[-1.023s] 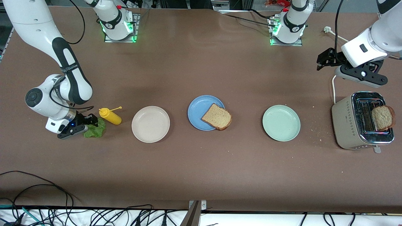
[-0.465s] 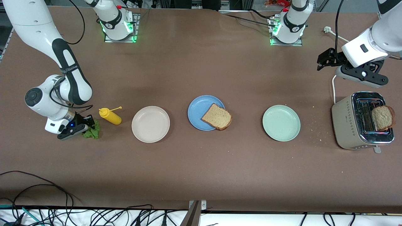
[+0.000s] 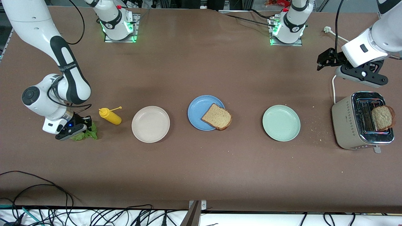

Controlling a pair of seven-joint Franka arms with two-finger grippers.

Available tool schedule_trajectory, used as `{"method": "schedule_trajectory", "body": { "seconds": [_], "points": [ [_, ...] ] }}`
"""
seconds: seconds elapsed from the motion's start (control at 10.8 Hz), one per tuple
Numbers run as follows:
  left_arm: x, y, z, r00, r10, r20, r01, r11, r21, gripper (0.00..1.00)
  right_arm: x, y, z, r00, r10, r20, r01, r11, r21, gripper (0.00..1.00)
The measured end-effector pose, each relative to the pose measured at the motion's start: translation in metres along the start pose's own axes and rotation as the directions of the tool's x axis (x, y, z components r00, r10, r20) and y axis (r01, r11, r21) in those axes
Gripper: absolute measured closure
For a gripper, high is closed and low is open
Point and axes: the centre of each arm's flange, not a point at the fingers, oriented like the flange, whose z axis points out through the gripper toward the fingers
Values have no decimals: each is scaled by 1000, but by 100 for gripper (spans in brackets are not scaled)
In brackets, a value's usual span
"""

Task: Make sandwich in blue plate with both arms
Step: 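Grasp the lettuce leaf with the right gripper and lift it, then carry the lettuce with the right gripper onto the bread slice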

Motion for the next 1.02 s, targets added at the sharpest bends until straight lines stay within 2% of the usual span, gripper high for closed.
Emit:
{"method": "schedule_trajectory", "body": {
  "seconds": [0.19, 0.56, 1.02],
  "points": [
    [0, 0, 0, 1000, 0, 0, 0, 1000, 0, 0, 7, -1, -26, 1000, -5, 2, 5, 1000, 22, 92],
    [0, 0, 0, 1000, 0, -1, 0, 1000, 0, 0, 17, -10, -94, 1000, -22, 9, 21, 996, 82, 92],
    [0, 0, 0, 1000, -1, 0, 1, 1000, 0, 0, 28, -22, -213, 998, -56, 14, 53, 986, 160, 92]
  ]
}}
